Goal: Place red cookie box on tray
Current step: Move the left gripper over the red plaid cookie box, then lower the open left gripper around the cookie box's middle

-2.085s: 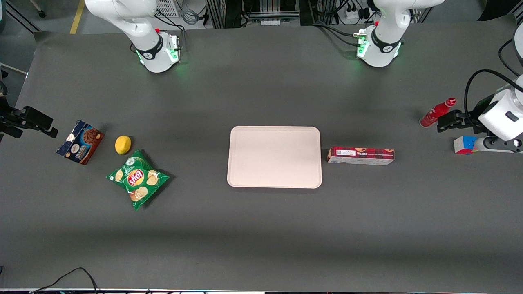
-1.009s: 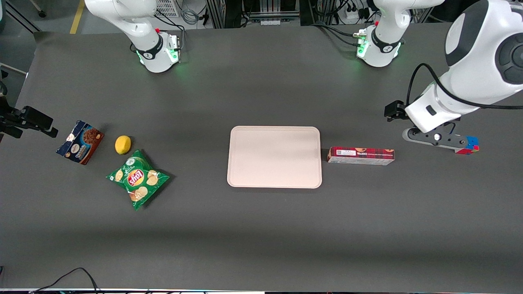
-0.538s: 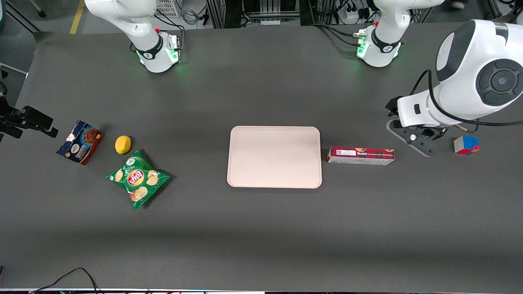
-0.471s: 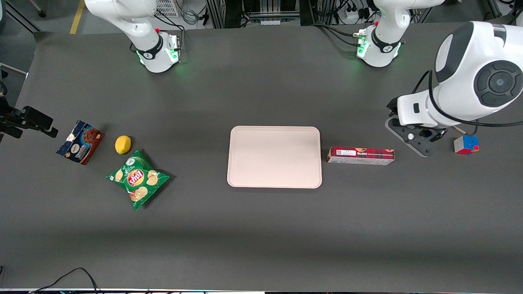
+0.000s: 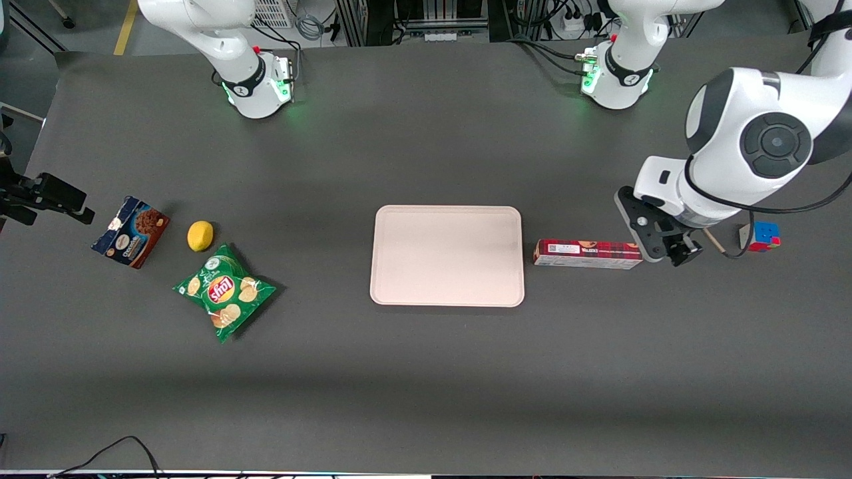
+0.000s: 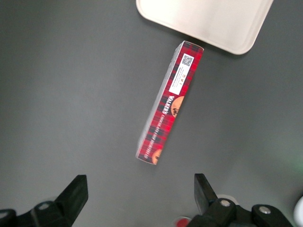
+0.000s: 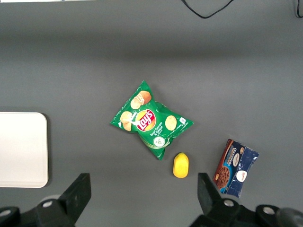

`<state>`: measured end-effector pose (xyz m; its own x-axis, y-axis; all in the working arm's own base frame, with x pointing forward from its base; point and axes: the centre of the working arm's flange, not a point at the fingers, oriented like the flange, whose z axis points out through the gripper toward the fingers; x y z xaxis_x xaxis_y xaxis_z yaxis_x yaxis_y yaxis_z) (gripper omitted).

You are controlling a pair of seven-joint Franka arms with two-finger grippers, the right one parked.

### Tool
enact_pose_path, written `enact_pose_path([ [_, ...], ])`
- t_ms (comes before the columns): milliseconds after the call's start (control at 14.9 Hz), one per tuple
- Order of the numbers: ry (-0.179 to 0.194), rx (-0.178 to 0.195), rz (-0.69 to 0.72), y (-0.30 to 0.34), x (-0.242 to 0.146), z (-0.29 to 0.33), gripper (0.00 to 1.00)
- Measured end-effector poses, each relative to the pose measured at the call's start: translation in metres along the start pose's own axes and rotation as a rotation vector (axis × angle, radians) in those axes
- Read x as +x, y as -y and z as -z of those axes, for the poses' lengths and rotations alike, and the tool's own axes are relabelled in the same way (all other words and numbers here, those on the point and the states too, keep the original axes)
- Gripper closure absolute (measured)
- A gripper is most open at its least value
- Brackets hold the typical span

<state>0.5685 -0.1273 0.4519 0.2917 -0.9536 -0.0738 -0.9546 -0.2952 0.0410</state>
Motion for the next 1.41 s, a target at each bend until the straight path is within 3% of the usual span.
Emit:
enact_pose_path([
  [202,-0.028,0.054,-0.196,0.001,0.002,-0.013,0.00],
  [336,-0.033,0.045,-0.246,-0.002,0.001,-0.024,0.00],
  [538,-0.040,0.030,-0.271,-0.008,0.001,-0.045,0.00],
  [1413,-0.114,0.080,-0.273,-0.036,-0.001,-0.158,0.00],
])
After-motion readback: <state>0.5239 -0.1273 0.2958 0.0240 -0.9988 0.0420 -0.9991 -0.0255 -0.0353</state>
